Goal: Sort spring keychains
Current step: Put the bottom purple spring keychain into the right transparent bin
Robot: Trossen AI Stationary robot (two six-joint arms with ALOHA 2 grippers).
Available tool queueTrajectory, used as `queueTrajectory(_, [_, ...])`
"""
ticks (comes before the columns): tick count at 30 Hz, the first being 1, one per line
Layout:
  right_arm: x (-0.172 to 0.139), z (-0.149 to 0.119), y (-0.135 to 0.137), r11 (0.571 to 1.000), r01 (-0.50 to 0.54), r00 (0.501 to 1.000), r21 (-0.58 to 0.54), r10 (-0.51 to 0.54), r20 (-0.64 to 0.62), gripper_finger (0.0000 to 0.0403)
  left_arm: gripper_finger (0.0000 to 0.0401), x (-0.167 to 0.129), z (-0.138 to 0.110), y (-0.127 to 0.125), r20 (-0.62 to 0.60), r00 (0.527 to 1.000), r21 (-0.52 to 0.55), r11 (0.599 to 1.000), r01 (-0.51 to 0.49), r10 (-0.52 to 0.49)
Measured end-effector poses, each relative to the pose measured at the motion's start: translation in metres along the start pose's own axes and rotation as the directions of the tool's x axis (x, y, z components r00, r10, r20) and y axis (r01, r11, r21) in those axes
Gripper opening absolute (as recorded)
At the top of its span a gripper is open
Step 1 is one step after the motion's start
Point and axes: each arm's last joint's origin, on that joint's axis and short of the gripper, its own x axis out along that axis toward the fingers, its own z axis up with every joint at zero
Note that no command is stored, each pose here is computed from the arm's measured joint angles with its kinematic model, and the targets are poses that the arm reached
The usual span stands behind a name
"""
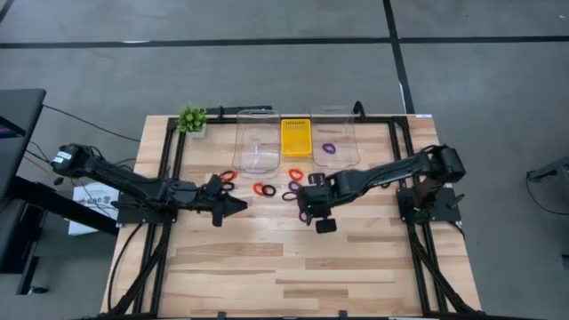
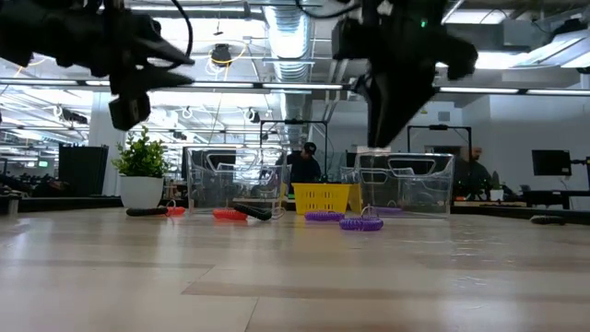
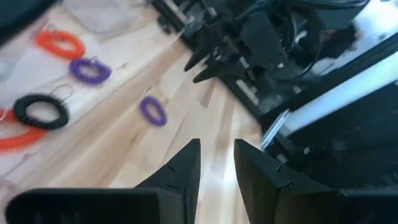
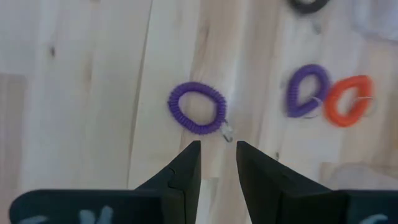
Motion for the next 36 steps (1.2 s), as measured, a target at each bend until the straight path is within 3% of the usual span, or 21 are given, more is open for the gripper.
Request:
queueTrajectory(8, [0.047,0.003,0.003,1.000,-0.014,0.994,-0.021,0.012,-0.105,0.0092,0.0095,0.009,-0.014,0.004,-0.145,0.989,0.140,0.989,0.036,-0.015])
queueTrajectory(15, [0.060,0.003,0.002,1.000,-0.002,0.992,-0.018,0.000,-0.127,0.0092,0.0095,0.007,-0.008,0.006,-0.135,0.990,0.229,0.971,0.066,-0.035])
queueTrajectory(25, [0.059,0.005,-0.011,0.999,0.046,0.994,0.012,-0.045,-0.102,0.0092,0.0095,-0.008,-0.008,0.020,-0.117,0.991,0.210,0.974,0.088,-0.065])
queueTrajectory(36, [0.063,0.001,-0.029,1.000,0.024,0.994,0.011,-0.023,-0.106,0.0092,0.0095,-0.013,-0.009,0.023,-0.104,0.991,0.207,0.973,0.099,-0.079])
